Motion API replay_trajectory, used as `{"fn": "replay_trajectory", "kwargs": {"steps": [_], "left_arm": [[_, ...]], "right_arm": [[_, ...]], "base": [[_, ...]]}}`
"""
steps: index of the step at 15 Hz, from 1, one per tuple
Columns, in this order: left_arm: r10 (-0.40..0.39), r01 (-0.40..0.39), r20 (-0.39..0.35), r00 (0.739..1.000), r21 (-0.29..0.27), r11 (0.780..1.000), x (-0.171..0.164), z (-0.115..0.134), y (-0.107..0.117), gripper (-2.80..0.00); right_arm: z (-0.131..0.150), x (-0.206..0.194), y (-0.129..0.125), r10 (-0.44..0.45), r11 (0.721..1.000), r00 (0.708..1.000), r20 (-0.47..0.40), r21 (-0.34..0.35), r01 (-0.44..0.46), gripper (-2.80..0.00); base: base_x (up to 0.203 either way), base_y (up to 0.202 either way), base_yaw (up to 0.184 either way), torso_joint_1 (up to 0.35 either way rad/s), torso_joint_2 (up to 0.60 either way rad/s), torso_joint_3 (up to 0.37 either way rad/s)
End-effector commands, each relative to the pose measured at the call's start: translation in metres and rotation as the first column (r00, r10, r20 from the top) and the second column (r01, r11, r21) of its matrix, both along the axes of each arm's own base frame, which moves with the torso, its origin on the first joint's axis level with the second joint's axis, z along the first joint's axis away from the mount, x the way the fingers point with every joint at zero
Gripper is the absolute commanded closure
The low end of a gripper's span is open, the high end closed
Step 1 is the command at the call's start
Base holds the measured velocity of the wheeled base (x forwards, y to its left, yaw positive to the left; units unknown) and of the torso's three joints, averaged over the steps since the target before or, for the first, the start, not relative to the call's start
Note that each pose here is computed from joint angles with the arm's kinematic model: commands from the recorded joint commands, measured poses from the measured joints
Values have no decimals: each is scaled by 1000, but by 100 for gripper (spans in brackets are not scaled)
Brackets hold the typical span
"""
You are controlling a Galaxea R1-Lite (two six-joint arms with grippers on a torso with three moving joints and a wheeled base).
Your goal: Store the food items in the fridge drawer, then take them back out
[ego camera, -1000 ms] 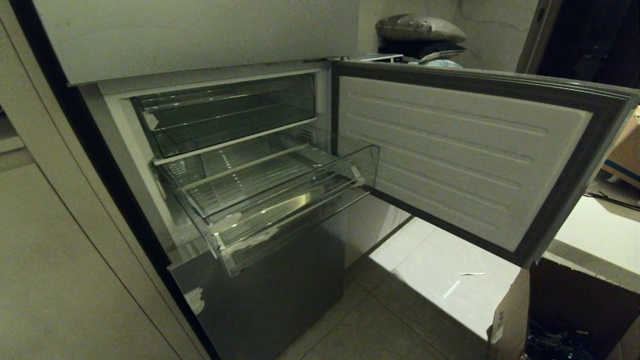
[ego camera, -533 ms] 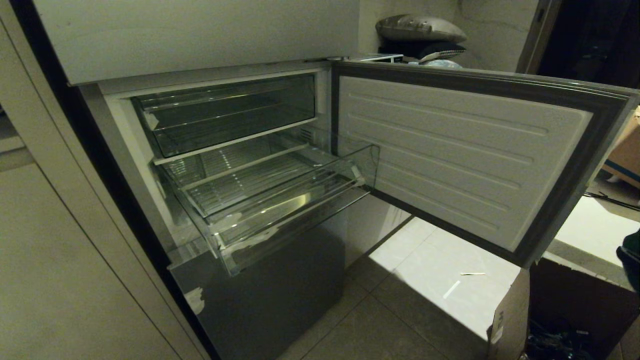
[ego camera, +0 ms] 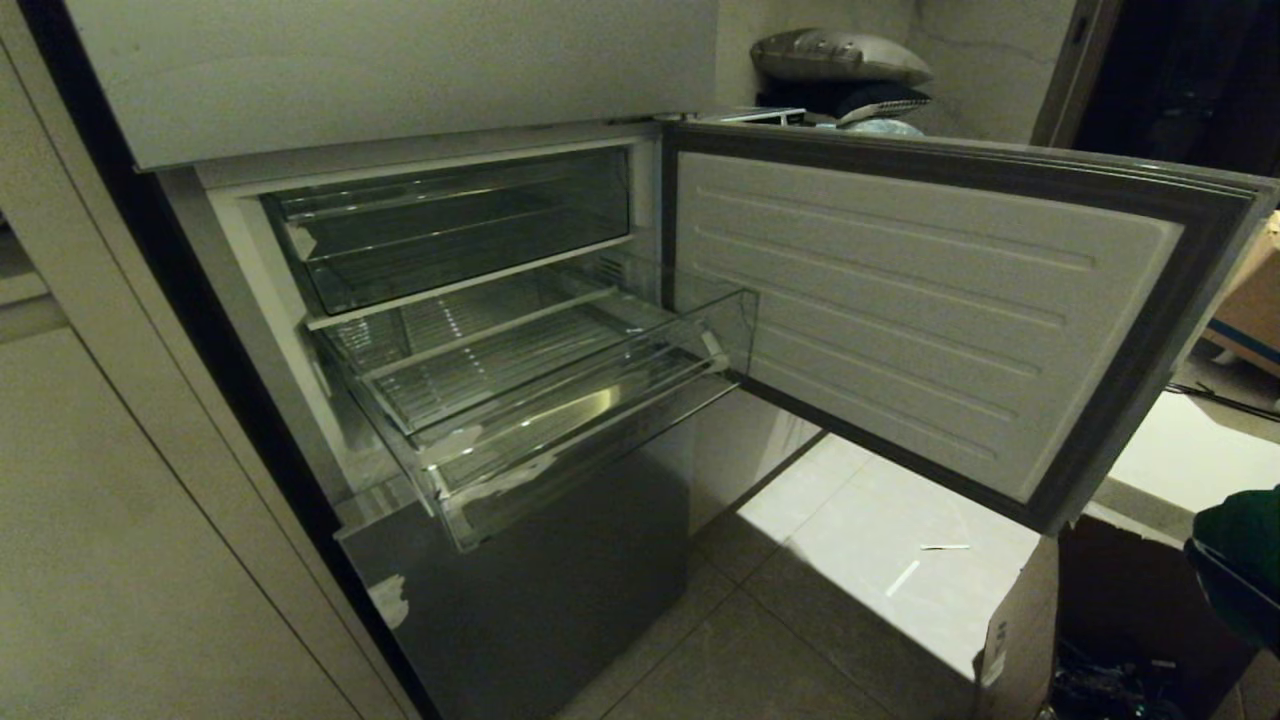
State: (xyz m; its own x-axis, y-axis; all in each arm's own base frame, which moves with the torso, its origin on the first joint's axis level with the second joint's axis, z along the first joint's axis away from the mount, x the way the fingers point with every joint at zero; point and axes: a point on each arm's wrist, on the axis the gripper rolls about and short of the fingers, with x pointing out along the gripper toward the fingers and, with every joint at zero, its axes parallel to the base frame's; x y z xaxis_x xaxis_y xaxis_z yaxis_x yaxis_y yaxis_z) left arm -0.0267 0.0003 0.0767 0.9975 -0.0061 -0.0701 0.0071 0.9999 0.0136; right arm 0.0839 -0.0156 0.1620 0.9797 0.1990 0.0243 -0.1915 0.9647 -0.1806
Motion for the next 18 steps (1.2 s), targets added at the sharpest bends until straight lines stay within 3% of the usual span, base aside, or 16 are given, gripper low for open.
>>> {"fn": "replay_trajectory", "kwargs": {"steps": [1, 4, 12, 15, 18], "left_arm": [[1, -1, 0, 1000, 0, 1000, 0, 0, 0, 0], [0, 0, 0, 1000, 0, 1000, 0, 0, 0, 0], [0, 0, 0, 1000, 0, 1000, 0, 0, 0, 0], [0, 0, 0, 1000, 0, 1000, 0, 0, 0, 0], [1, -1, 0, 1000, 0, 1000, 0, 0, 0, 0]], "right_arm": [[-4, 1, 0, 5, 1000, 1000, -16, 3, -5, 0], [-4, 2, 0, 16, 1000, 1000, -23, 4, -15, 0], [3, 18, -4, 13, 1000, 999, -38, 10, -13, 0], [11, 45, -13, 14, 1000, 997, -72, 23, -13, 0], [20, 88, -20, 54, 998, 997, -53, 45, -52, 0]], "base": [[0, 0, 0, 0, 0, 0], [2, -5, 70, 0, 4, 3], [0, -8, 177, 5, 2, 3], [0, -10, 161, 2, 4, 1], [-1, -2, 56, 0, 0, 0]]}}
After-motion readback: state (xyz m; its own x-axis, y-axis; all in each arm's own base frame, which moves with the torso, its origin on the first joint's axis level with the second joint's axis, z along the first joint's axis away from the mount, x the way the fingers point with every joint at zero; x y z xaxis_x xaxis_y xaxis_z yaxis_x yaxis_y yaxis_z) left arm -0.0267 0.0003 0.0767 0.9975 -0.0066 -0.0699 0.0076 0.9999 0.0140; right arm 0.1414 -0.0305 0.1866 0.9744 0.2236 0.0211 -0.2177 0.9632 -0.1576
